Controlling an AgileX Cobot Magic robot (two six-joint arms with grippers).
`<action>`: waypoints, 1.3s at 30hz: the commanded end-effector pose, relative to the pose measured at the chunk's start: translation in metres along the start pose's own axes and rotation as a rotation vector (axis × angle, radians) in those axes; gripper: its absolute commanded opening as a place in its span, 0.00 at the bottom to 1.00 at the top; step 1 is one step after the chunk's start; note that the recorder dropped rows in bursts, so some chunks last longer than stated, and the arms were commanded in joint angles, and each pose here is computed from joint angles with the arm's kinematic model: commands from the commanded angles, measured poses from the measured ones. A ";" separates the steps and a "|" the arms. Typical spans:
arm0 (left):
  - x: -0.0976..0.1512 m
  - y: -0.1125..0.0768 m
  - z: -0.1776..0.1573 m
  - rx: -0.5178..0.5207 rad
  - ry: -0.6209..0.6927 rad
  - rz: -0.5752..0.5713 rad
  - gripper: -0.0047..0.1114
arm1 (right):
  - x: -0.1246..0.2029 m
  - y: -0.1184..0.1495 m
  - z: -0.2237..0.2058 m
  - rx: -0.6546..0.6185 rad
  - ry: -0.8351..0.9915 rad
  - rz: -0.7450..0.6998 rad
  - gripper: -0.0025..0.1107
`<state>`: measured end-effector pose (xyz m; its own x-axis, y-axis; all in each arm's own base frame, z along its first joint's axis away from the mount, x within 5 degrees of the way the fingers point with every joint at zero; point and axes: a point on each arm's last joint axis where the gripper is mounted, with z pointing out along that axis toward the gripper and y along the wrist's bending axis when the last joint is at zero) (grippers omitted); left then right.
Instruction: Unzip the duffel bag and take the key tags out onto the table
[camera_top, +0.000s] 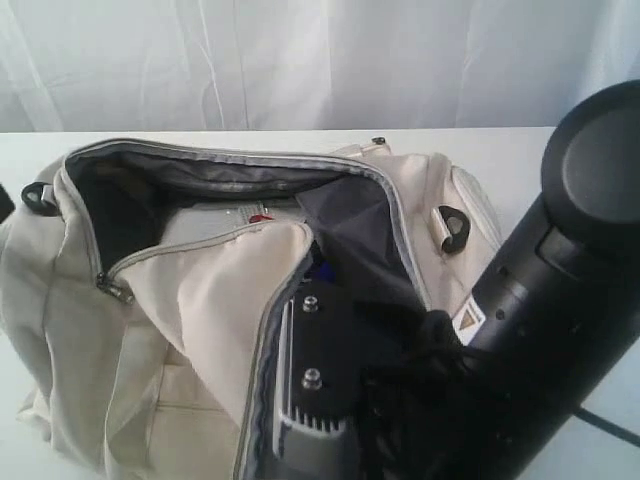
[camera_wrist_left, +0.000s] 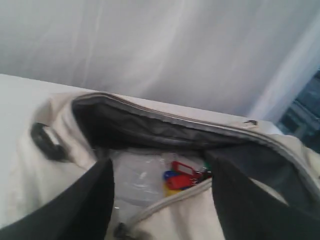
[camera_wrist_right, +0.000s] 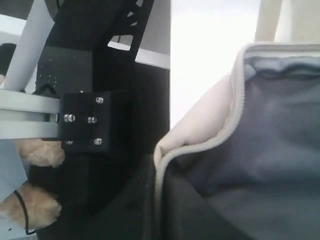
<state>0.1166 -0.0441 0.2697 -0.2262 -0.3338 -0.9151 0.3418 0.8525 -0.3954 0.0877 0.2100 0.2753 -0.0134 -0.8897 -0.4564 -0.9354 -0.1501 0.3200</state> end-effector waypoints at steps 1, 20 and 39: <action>0.008 -0.014 0.018 0.206 0.081 -0.086 0.57 | 0.007 0.012 0.006 -0.079 0.036 0.032 0.02; 0.033 -0.043 0.090 0.527 0.476 -0.165 0.57 | 0.008 0.010 0.009 -0.067 0.030 0.035 0.02; 0.073 -0.076 0.140 0.482 0.752 -0.034 0.51 | 0.008 0.010 0.009 -0.067 0.030 0.035 0.02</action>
<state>0.2010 -0.1864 0.2230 -0.7176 0.1365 -0.6829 0.6371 0.5245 -0.5647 0.0828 0.2068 0.2663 -0.0290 -0.9053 -0.4238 -0.9288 -0.1323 0.3462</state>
